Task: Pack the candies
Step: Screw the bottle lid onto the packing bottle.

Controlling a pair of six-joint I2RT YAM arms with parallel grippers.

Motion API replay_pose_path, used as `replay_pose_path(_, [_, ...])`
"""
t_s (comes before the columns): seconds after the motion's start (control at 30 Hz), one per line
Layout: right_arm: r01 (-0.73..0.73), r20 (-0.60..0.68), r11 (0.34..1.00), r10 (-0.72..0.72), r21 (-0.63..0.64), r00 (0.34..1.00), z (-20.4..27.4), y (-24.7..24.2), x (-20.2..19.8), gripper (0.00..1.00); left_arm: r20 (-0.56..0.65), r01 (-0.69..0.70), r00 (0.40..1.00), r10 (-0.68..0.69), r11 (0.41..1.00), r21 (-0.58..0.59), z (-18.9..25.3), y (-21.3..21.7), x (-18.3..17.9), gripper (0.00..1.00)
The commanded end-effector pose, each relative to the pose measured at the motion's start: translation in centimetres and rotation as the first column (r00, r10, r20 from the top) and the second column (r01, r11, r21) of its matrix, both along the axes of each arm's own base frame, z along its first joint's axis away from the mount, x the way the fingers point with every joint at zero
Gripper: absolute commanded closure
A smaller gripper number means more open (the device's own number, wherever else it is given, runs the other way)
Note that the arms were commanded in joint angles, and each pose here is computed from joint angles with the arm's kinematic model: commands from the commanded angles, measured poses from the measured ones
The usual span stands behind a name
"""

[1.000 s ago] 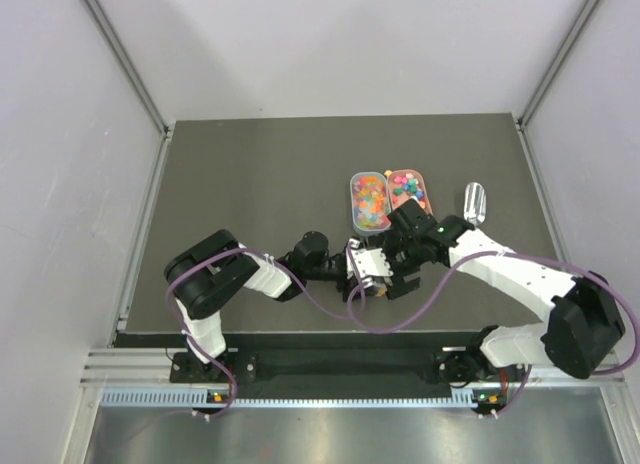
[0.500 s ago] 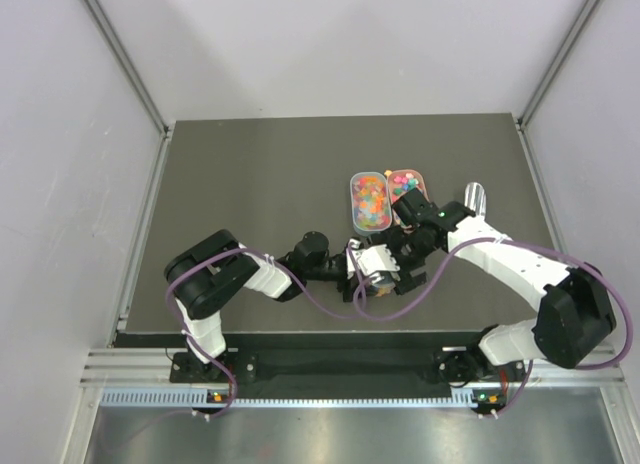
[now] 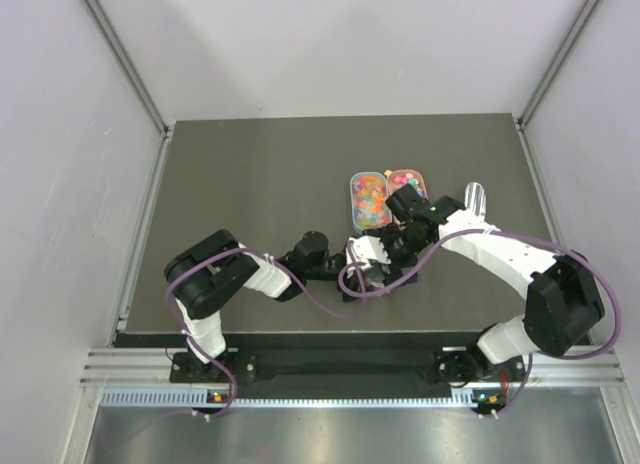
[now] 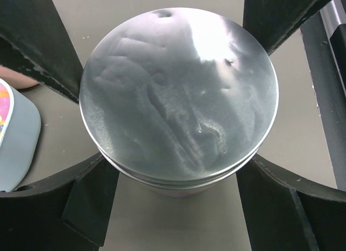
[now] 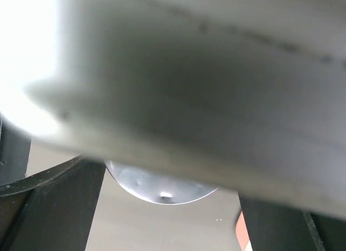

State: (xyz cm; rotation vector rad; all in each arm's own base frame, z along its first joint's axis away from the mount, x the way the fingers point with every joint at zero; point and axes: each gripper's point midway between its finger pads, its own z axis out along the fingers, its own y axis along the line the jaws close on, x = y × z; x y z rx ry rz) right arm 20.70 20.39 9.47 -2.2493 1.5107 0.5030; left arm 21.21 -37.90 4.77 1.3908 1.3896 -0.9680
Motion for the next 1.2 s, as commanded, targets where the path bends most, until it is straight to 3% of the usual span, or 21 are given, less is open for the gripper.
replay_pose_path(0.0, [0.067,-0.069,0.995,-0.062,0.072,0.996,1.7,1.5,-0.6,0.06,0.010,-0.023,1.000,0.023,0.999,0.041,-1.2,0.6,0.5,1.00])
replay_pose_path(0.23, [0.204,-0.152,0.978,-0.195,0.044,0.969,1.3,1.8,-1.4,0.29,0.012,-0.029,1.000,0.028,0.999,0.043,-1.2,0.7,0.6,1.00])
replay_pose_path(0.4, [0.368,-0.160,0.930,-0.361,0.016,0.919,0.7,2.3,-1.3,0.33,0.015,-0.036,0.999,0.035,0.998,0.045,-1.2,0.7,0.7,1.00])
replay_pose_path(0.6, [0.587,-0.212,0.805,-0.591,-0.086,0.778,-0.6,2.3,-1.2,0.36,0.024,-0.040,0.999,0.039,0.998,0.058,-1.4,0.8,0.8,1.00])
replay_pose_path(0.83, [0.751,-0.254,0.654,-0.744,-0.088,0.618,-1.1,3.1,-0.2,0.35,0.031,-0.051,0.998,0.049,0.996,0.069,-1.6,1.4,0.7,1.00])
replay_pose_path(1.0, [0.774,-0.239,0.632,-0.757,-0.033,0.608,-0.8,4.0,1.5,0.33,0.041,-0.073,0.997,0.070,0.995,0.074,-1.7,1.7,0.9,1.00])
replay_pose_path(1.17, [0.738,-0.228,0.674,-0.720,-0.005,0.656,-0.5,4.4,1.6,0.22,0.049,-0.070,0.997,0.066,0.995,0.070,-1.9,1.9,0.7,1.00])
